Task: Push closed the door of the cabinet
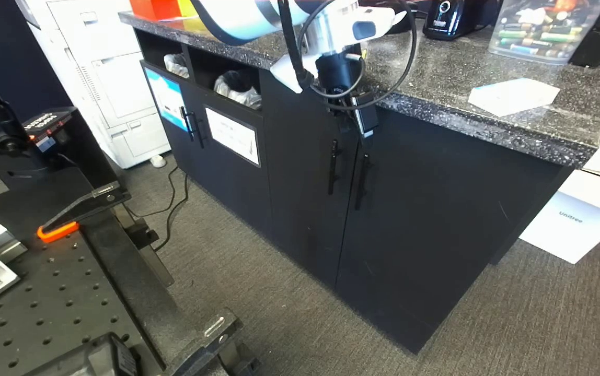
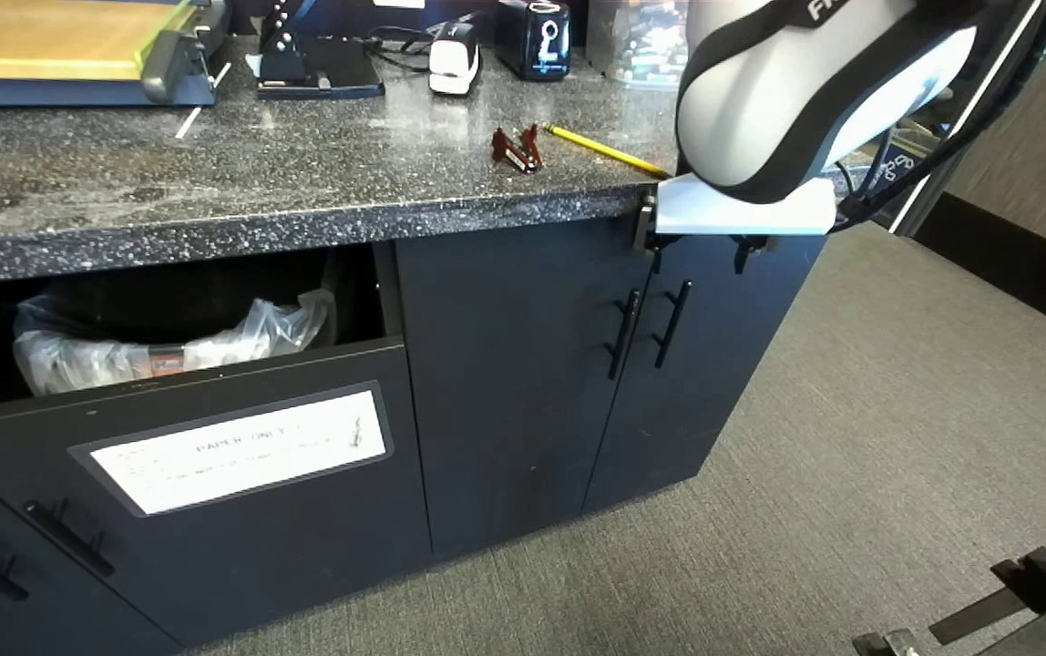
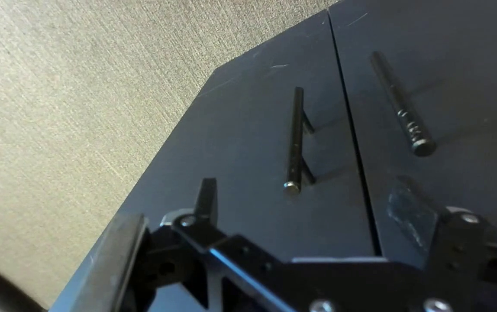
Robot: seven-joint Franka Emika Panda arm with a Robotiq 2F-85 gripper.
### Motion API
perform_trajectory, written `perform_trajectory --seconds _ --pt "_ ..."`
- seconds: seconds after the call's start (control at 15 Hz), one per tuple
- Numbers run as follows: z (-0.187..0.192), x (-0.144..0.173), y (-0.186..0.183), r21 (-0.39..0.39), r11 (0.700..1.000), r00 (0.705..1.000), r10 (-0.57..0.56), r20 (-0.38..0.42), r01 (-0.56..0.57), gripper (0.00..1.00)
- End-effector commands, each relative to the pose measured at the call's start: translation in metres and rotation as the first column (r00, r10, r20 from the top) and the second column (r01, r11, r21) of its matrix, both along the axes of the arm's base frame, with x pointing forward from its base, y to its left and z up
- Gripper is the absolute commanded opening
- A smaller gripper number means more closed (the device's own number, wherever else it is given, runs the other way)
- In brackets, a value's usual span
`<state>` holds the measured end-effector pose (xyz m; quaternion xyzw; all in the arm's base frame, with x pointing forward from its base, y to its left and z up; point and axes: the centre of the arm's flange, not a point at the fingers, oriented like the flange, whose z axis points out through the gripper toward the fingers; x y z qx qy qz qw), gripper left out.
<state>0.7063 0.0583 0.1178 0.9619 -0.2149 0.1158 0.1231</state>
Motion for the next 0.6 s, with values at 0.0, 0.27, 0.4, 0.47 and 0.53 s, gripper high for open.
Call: perform_trajectory --seconds 0.0,0.27,0.4,0.47,0.53 --pt "0.024 -0.024 0.027 0.108 0.994 0.995 0.029 -0.098 -0.019 1.0" --pt "0.087 -0.067 0.057 0.25 0.961 0.97 0.166 -0.177 -0.119 1.0" --pt "0.06 -0.044 0.072 0.212 0.969 0.977 0.159 -0.145 -0.126 1.0" --pt "0.076 -0.048 0.075 0.225 0.965 0.975 0.171 -0.144 -0.136 1.0" --pt "0.081 -0.048 0.074 0.225 0.965 0.976 0.169 -0.138 -0.135 1.0"
